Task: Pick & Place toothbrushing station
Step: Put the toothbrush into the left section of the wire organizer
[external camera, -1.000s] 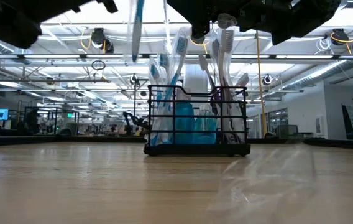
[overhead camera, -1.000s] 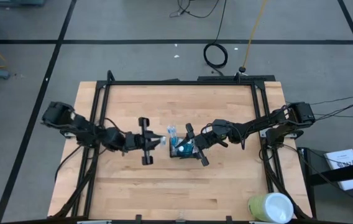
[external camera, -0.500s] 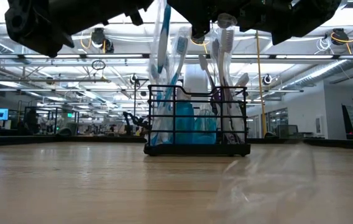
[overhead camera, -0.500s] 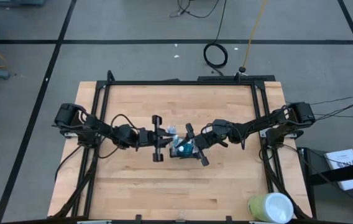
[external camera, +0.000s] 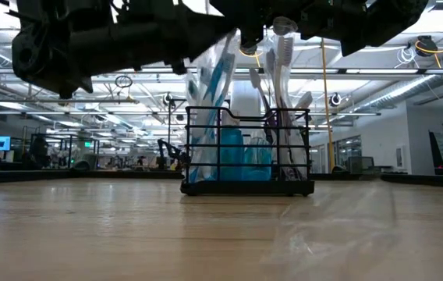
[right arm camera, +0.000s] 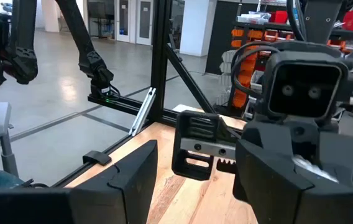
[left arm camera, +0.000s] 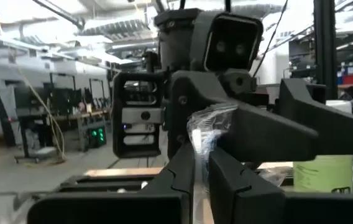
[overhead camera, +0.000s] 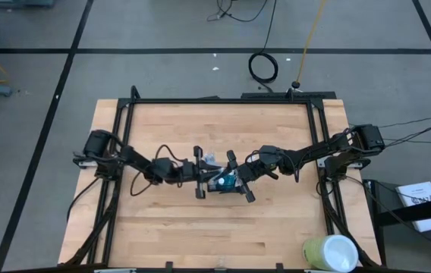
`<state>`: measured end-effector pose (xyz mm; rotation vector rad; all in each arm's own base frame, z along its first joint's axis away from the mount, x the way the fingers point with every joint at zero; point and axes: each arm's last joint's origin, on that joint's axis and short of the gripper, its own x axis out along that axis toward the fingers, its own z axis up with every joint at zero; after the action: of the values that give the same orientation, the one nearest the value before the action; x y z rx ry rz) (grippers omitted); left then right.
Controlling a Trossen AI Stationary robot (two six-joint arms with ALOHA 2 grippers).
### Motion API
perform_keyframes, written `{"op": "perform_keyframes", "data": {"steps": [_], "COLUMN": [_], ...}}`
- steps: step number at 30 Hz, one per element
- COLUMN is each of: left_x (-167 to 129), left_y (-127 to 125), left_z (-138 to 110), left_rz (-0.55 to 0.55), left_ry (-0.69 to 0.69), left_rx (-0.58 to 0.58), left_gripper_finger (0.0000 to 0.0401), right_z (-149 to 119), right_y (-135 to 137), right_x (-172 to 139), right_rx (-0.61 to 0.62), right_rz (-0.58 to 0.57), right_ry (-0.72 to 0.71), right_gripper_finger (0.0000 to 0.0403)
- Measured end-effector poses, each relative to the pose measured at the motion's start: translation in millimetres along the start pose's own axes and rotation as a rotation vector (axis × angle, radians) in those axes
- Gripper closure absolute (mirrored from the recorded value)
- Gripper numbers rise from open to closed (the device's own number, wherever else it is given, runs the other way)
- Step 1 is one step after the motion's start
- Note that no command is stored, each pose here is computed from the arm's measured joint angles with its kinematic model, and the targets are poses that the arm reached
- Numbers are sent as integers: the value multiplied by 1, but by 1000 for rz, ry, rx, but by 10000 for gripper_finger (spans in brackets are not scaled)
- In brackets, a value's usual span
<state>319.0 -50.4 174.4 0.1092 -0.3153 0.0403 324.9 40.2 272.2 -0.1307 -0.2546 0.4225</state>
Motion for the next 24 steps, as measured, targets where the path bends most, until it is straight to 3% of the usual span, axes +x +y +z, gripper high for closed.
{"op": "perform_keyframes", "data": {"steps": [6, 12, 18, 24], "left_x": [0, -1, -4, -7], "left_y": [3, 0, -10, -16], "left_z": [-3, -3, 0, 18], "left_rz": [14, 73, 162, 305], "left_ry": [9, 18, 44, 55], "left_rx": [-98, -92, 56, 149], "left_gripper_finger": [343, 253, 147, 89], "right_z": [0, 0, 0, 0], "right_y": [0, 0, 0, 0], "right_x": [0, 0, 0, 0], "right_rx": [0, 0, 0, 0], "right_rz": [0, 0, 0, 0], "right_ry": [0, 0, 0, 0], "right_gripper_finger": [192, 192, 192, 192]}}
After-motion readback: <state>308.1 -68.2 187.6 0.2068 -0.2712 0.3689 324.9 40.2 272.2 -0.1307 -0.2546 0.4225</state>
